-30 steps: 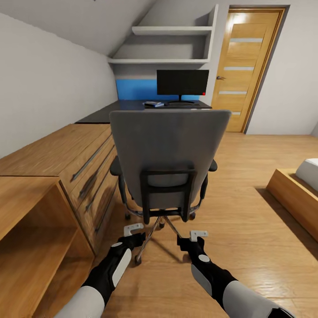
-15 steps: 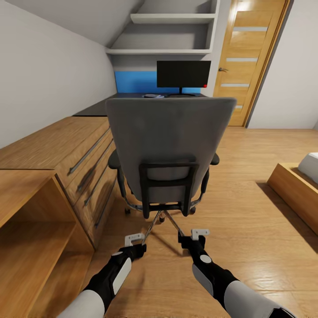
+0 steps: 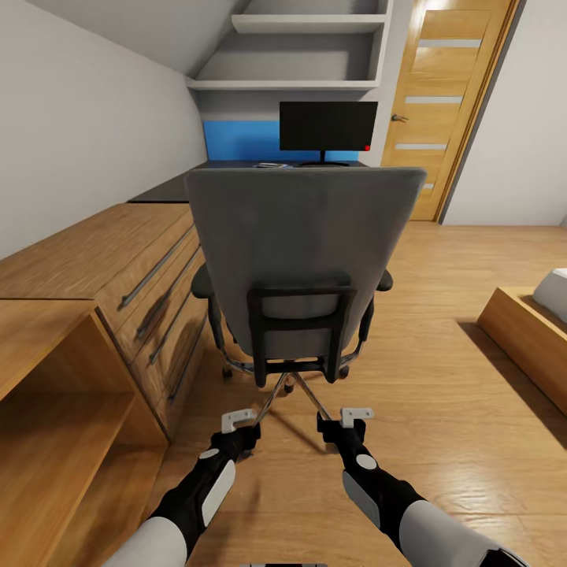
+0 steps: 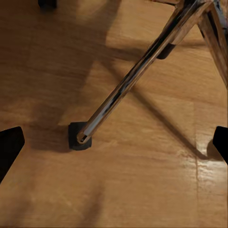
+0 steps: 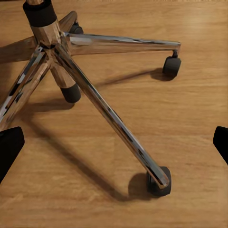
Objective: In the bedroom, organize the workspace by keeping the computer under the desk, ensuring the monitor is on the desk, placing the keyboard on the desk next to the monitor, placing the mouse on the desk next to the keyboard, moving the folder from the swivel chair onto the desk next to the mouse, stacking the notebook on top of the folder with the pen on top of the notebook, and positioning the swivel chair next to the desk.
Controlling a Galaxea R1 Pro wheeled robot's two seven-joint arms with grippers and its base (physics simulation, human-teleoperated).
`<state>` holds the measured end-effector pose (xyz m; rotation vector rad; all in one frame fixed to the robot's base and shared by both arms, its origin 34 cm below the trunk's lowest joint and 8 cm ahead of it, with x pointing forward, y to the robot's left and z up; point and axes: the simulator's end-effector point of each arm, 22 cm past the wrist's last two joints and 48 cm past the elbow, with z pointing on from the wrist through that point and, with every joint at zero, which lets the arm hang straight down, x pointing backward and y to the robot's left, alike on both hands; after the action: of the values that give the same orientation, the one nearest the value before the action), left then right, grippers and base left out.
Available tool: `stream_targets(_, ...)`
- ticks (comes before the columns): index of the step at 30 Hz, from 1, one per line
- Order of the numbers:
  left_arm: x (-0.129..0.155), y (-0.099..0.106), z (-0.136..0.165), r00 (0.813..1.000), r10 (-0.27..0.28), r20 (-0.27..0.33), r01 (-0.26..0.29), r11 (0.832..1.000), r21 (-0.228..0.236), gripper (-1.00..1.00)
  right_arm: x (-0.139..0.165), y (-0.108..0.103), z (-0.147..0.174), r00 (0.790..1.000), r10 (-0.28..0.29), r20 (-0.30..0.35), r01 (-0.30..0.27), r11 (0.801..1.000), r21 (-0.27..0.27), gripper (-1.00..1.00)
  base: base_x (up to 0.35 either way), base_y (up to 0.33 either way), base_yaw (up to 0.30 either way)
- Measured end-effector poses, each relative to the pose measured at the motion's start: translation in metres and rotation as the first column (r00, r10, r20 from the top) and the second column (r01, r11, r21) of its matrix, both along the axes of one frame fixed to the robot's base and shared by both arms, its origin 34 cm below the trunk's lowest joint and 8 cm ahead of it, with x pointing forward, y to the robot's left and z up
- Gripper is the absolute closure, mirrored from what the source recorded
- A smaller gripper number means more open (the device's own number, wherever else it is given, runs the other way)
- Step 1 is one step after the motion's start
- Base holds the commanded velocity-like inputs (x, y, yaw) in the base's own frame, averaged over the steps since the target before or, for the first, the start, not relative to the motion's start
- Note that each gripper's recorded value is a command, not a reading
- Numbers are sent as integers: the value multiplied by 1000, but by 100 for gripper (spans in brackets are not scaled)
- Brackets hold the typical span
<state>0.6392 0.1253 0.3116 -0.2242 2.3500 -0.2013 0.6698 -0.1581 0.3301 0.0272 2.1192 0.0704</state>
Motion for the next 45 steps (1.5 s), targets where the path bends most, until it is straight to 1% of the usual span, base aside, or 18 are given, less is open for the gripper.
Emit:
stream_targets(2,2,-2,3,1000,-7,13,7,1000,4,-100,0,0,1,1000,0,3,0,1000,0,-100,0,0,0)
stream_targets(5,3,-2,5,1000,-8,20,7,1000,4,-100,1,0,4,1000,0,8,0,1000,0,-100,0,0,0)
stream_targets(11,5,-3,11,999,-8,31,8,1000,5,-100,6,-1,14,999,-6,43,6,1000,5,-100,0,0,0)
stream_targets(18,7,-3,18,999,-8,43,8,1000,4,-100,8,-1,21,998,-7,61,7,1000,5,-100,0,0,0)
stream_targets(31,9,-3,22,999,-9,52,9,1000,5,-100,9,-1,26,997,-9,71,9,1000,6,-100,0,0,0)
stream_targets(34,8,-10,23,998,-37,54,36,999,21,-100,14,5,34,996,-5,91,3,1000,20,-100,0,0,0)
stream_targets(35,7,-15,23,997,-59,57,57,998,33,-100,16,8,39,995,-2,101,-1,1000,27,-100,0,0,0)
stream_targets(36,7,-17,24,996,-69,60,67,997,38,-100,18,10,42,994,0,109,-3,999,32,-100,0,0,0)
stream_targets(37,9,-19,26,995,-72,65,70,997,39,-100,19,11,44,994,1,114,-5,999,35,-100,0,0,0)
stream_targets(39,17,-22,39,993,-76,94,73,997,38,-100,23,15,51,992,3,129,-9,999,44,-100,0,0,0)
stream_targets(40,24,-23,49,990,-74,119,71,997,36,-100,25,17,56,990,5,140,-12,999,50,-100,0,0,0)
stream_targets(42,33,-23,64,986,-67,150,62,997,36,-100,28,19,62,987,1,158,-11,998,58,-100,0,0,0)
stream_targets(45,41,-23,78,984,-58,170,53,998,38,-100,32,17,71,981,-16,193,4,998,66,-100,0,0,0)
